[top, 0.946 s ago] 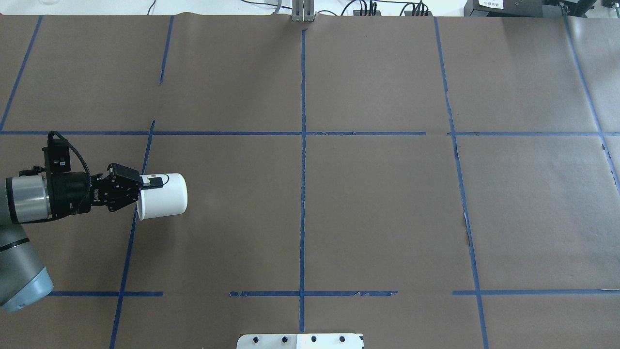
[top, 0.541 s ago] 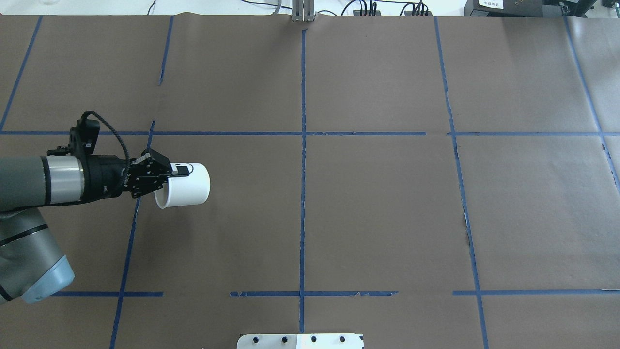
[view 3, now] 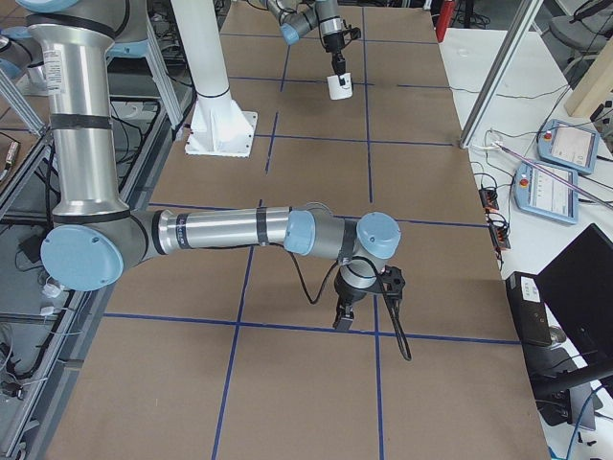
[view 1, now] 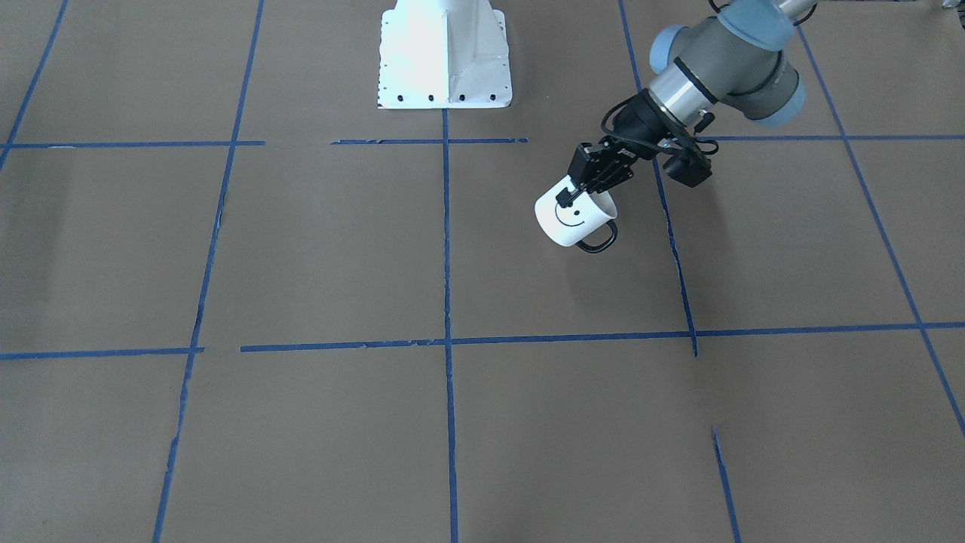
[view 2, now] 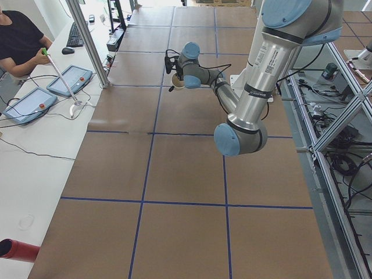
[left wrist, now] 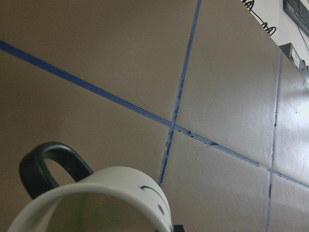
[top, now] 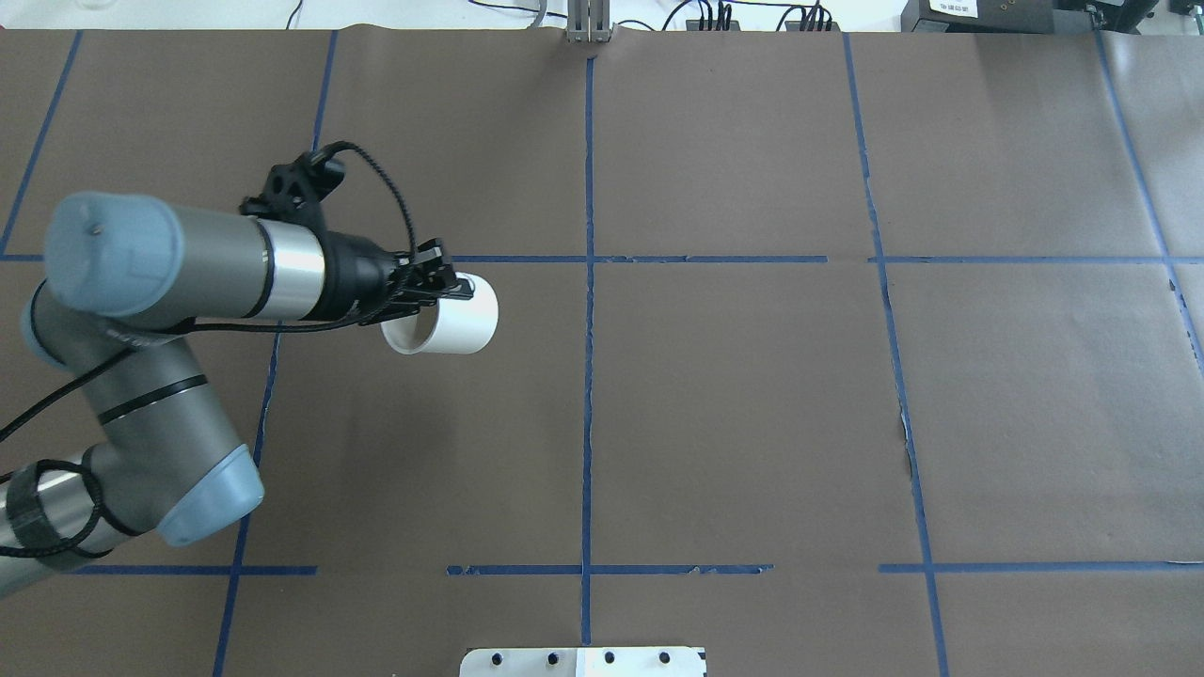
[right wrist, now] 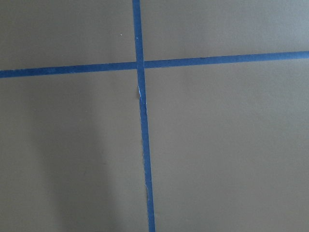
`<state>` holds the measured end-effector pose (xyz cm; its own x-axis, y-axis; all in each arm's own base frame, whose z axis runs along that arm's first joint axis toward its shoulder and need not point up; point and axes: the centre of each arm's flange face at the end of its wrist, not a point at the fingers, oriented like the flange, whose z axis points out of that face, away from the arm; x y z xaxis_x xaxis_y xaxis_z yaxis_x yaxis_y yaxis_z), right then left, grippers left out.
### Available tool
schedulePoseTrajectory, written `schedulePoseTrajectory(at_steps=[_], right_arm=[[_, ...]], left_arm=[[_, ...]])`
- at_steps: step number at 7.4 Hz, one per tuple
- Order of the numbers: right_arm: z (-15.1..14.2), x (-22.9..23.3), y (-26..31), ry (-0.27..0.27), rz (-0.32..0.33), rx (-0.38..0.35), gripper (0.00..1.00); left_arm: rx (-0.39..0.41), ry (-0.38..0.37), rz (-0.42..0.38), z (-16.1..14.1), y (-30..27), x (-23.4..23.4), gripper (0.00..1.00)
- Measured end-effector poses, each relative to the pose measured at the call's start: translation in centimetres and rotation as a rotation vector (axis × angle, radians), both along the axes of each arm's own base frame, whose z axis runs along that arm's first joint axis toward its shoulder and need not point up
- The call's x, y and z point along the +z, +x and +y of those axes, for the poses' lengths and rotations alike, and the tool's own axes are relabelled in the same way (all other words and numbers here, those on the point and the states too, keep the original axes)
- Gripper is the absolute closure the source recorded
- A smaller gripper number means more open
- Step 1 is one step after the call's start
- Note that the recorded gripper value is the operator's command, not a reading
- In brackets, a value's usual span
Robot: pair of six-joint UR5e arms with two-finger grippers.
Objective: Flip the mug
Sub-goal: 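Carry the mug with the left gripper toward the table centre, rotating it upright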
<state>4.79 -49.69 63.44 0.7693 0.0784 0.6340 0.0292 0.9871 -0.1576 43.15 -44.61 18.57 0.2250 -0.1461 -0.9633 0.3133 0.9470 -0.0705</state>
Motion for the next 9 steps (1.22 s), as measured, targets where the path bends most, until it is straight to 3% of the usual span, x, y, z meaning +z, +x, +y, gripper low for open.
schedulePoseTrajectory(at_steps=[4, 7, 9], right_arm=[[0.0, 0.0, 0.0, 0.000, 0.000, 0.000, 0.00], [0.0, 0.0, 0.0, 0.000, 0.000, 0.000, 0.00], [0.0, 0.0, 0.0, 0.000, 0.000, 0.000, 0.00]], left_arm=[[0.129, 0.159, -0.286, -3.7, 7.1, -8.2, 1.00], [0.203, 0.265, -0.475, -4.1, 13.3, -9.4, 1.00], [0.263, 0.299, -0.526, -2.9, 16.5, -8.8, 1.00]])
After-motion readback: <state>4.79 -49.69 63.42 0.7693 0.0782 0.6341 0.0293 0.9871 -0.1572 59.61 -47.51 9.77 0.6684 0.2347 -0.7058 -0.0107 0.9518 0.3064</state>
